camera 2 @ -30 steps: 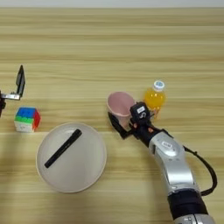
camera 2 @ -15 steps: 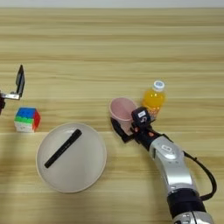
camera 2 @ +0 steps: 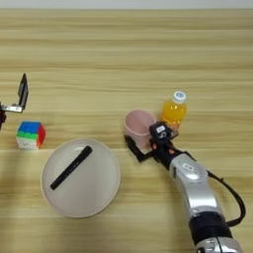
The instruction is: Move the objects on the table
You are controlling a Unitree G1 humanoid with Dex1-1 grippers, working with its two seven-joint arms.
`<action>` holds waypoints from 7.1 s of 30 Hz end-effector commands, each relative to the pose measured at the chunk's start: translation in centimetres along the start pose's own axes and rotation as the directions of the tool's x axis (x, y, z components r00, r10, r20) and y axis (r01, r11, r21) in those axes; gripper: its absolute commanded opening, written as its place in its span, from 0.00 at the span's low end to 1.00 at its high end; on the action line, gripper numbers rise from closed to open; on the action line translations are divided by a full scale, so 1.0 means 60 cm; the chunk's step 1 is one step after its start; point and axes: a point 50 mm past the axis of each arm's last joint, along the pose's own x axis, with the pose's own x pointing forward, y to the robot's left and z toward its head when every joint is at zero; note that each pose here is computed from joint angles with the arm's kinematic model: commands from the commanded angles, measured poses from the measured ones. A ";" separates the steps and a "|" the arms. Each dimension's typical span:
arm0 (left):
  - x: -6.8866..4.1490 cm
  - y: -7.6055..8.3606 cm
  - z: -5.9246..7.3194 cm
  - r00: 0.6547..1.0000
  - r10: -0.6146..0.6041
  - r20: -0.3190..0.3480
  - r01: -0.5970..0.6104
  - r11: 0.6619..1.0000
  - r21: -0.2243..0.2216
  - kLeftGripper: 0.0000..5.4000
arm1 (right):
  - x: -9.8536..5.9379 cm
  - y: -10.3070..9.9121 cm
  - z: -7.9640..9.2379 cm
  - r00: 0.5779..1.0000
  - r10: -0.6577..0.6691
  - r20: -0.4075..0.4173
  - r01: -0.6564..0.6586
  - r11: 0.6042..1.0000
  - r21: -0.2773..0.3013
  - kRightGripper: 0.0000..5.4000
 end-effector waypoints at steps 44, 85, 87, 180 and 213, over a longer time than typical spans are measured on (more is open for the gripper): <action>-0.057 -0.089 -0.023 0.692 -0.690 -0.212 0.617 0.718 -0.323 1.00 | -0.031 0.001 0.200 0.852 0.024 0.522 -0.012 1.000 -0.027 0.99; -0.111 -0.128 -0.100 0.283 -0.847 -0.449 0.745 0.489 -0.453 0.88 | -0.029 0.021 0.226 0.823 0.051 0.566 -0.033 0.999 -0.043 1.00; -0.113 -0.129 -0.103 0.275 -0.849 -0.452 0.746 0.485 -0.456 0.85 | -0.028 0.021 0.226 0.822 0.052 0.568 -0.033 0.999 -0.043 1.00; 0.003 0.008 -0.020 0.745 -0.552 -0.375 0.469 0.833 -0.294 0.15 | -0.018 -0.008 0.230 0.718 -0.267 0.643 0.338 0.941 0.012 1.00; -0.103 -0.035 -0.082 0.538 -0.680 -0.498 0.528 0.732 -0.431 0.15 | -0.017 -0.003 0.232 0.711 -0.269 0.650 0.334 0.942 0.025 1.00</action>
